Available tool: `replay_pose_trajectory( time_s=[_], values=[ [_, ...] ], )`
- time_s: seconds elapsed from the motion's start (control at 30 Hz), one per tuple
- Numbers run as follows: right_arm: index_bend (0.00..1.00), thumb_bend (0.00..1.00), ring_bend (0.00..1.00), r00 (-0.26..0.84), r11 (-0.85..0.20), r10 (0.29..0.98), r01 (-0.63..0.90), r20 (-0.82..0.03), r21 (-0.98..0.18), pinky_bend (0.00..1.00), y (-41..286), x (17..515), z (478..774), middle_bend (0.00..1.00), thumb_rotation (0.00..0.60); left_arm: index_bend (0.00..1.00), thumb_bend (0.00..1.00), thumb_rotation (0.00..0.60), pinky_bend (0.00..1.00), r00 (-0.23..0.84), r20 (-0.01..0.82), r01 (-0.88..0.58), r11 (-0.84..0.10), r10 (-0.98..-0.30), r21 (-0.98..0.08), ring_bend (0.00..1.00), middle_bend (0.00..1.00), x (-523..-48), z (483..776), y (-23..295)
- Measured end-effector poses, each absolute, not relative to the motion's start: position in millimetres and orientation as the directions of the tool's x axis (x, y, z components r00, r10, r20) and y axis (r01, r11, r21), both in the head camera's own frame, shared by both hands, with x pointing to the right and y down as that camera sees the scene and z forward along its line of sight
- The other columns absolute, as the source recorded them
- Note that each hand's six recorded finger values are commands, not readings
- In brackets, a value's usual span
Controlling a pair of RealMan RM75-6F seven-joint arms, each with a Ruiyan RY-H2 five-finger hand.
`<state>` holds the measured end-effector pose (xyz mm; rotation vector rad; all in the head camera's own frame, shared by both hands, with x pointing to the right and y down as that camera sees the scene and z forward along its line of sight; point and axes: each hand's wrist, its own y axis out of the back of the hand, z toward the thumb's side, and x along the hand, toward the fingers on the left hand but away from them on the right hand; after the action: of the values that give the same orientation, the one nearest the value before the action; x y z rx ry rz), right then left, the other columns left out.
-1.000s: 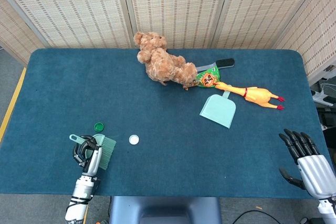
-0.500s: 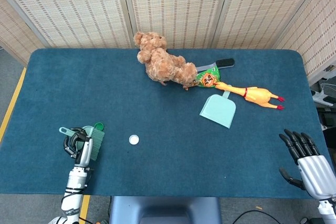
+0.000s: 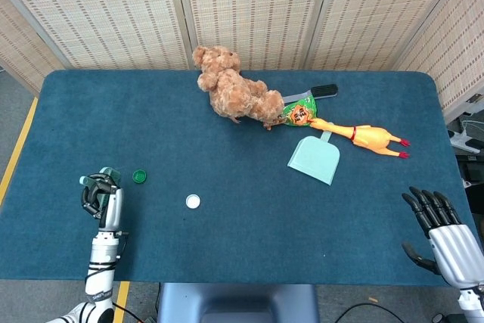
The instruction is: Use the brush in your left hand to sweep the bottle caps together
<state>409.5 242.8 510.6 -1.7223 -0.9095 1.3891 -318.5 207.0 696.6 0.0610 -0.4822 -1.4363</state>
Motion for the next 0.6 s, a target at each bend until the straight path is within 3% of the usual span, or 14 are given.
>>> replay_pose_trajectory(
  time_s=[0.6],
  values=[
    [0.00,0.20,0.00,0.176,-0.482,0.869,0.099,-0.462,-0.870,0.00,244,410,506,0.00,0.600,0.93,0.49,0.600,0.81,0.210,0.301,0.977,0.192,-0.930,-0.091,0.79,1.00,-224,617,223]
  ],
)
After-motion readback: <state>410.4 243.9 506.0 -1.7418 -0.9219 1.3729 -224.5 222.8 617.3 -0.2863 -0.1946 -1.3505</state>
